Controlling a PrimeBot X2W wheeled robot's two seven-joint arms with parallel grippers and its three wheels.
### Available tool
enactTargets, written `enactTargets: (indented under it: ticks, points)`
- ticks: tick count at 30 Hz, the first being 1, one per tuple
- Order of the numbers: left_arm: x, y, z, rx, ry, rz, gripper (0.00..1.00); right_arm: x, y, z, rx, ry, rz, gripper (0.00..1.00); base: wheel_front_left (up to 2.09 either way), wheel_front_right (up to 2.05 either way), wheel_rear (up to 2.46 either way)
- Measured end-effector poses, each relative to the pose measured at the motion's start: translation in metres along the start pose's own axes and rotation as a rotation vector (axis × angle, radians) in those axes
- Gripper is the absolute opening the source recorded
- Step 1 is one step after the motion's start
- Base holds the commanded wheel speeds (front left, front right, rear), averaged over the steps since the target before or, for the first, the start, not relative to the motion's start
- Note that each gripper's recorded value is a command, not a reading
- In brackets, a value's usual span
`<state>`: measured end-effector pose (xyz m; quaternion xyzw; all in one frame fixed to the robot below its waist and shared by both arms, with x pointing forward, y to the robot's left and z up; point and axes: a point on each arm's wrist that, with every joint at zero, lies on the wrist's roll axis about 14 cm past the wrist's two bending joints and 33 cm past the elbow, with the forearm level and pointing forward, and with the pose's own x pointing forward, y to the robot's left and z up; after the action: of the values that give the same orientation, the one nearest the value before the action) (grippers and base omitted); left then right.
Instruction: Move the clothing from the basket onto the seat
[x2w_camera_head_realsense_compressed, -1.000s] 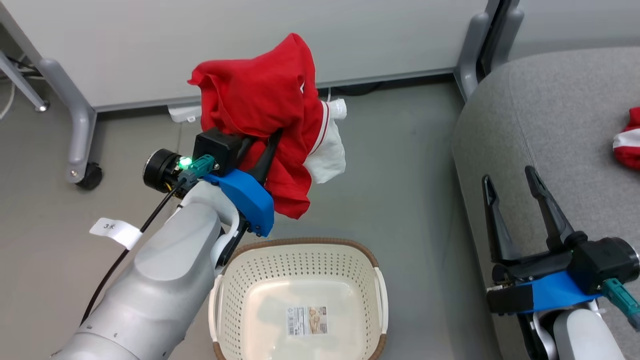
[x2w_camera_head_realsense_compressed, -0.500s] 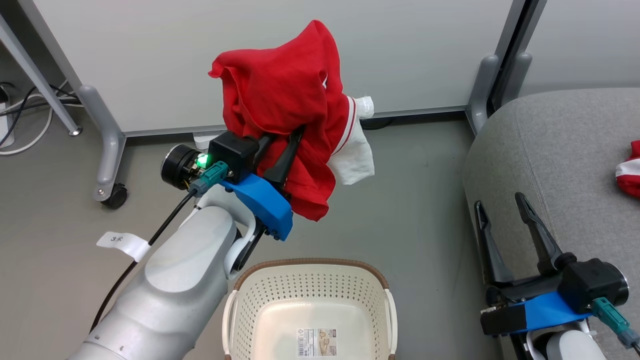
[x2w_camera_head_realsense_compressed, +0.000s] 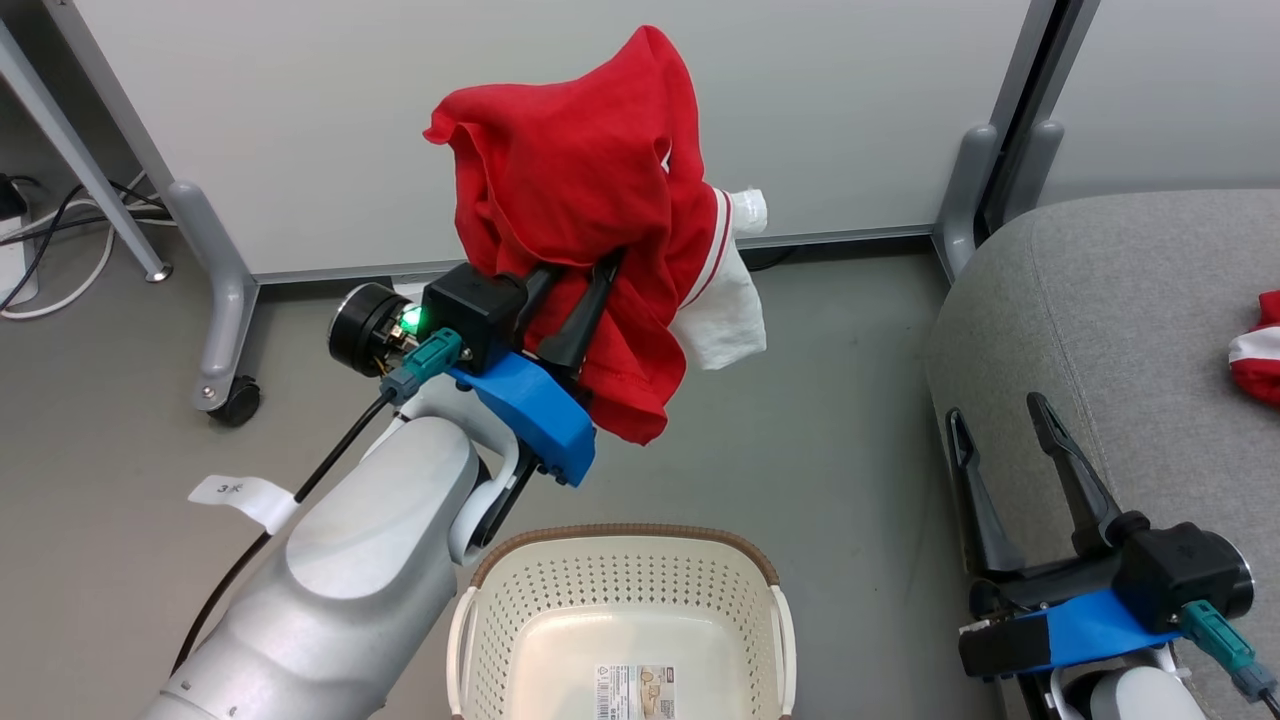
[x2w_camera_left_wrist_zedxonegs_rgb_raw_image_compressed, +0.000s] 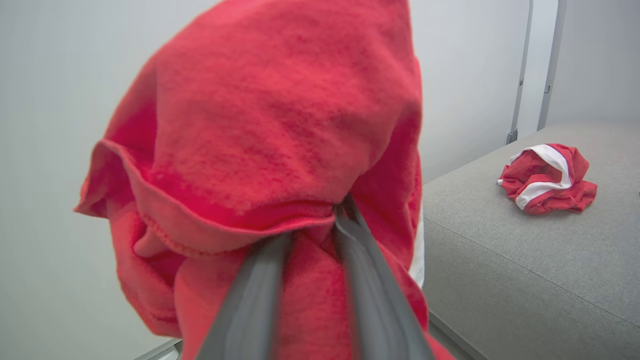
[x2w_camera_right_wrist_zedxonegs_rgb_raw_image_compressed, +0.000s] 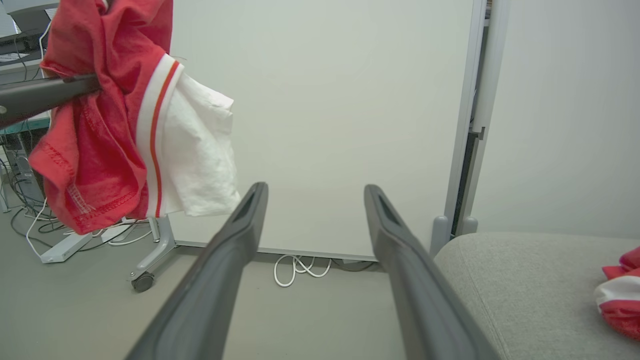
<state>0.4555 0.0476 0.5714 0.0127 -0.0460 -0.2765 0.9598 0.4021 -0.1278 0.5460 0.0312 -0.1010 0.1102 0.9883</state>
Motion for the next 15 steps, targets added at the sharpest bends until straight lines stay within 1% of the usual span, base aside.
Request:
enactTargets:
  ticks: [4, 8, 11, 15]
  points:
    - [-0.001, 0.0, 0.0, 0.002, 0.001, 0.002, 0.0, 0.0, 0.002, -0.001, 0.002, 0.002, 0.006, 1.0, 0.0, 0.0, 0.0]
    - [-0.002, 0.0, 0.001, 0.003, 0.002, 0.002, 0.0, 0.003, 0.014, -0.001, 0.015, -0.001, 0.039, 1.0, 0.0, 0.0, 0.0]
    - [-0.002, 0.0, 0.001, 0.004, 0.001, 0.004, 0.0, 0.008, 0.03, 0.002, 0.023, -0.013, 0.087, 1.0, 0.0, 0.0, 0.0]
    - [-0.002, -0.002, 0.0, 0.002, 0.001, -0.001, 0.0, 0.016, 0.06, 0.006, 0.035, -0.026, 0.18, 1.0, 0.0, 0.0, 0.0]
